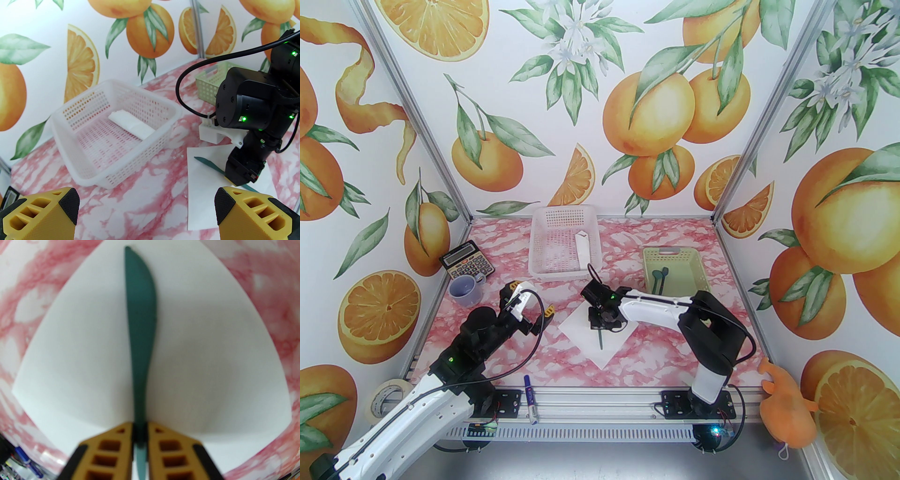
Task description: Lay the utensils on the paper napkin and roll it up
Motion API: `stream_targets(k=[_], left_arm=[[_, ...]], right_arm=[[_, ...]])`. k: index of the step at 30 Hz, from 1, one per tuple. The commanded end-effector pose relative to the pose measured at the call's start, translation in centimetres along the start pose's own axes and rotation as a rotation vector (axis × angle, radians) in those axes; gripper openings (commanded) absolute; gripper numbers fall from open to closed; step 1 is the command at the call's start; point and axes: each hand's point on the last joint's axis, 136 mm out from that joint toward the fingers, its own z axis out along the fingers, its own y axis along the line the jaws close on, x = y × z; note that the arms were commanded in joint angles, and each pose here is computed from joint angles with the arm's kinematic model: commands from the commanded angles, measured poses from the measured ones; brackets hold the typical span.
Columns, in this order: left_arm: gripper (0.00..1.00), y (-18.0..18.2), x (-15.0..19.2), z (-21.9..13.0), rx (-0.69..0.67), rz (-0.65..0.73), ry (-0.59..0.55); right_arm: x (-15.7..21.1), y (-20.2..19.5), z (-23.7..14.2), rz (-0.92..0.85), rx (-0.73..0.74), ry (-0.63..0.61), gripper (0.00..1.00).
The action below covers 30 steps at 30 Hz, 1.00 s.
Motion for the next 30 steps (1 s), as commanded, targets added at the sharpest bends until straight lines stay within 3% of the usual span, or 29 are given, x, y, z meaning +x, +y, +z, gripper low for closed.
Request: stream_targets(k=[1,10,17,25,30], left_arm=[[1.00,0.4,-1.6,-0.4,-0.009,-0.002,-0.036],[1.00,0.4,-2.3,-0.8,0.002,0.005,-0.030],[1.00,-1.0,-3.8,-1.5,0.111,0.084,0.017],[1.00,-3.1,-2.8,-0.2,0.236,0.146,0.065],[1.00,-3.5,-2.9,0.2,0.264,0.162,0.070]], right_arm=[[-0.8,1.1,0.0,0.003,-0.023,-0.024,0.17],[-0.5,0.8,0.5,0.003,-0.003,-0.005,0.20],[-0.8,1.0,-0.4,-0.002,-0.012,-0.018,0.27],[-2.2,1.6,-4.7,-0.043,-0.043,-0.094,0.36],[-3.7,-0.1,-7.8,-0.040,-0.039,-0.144,0.37]])
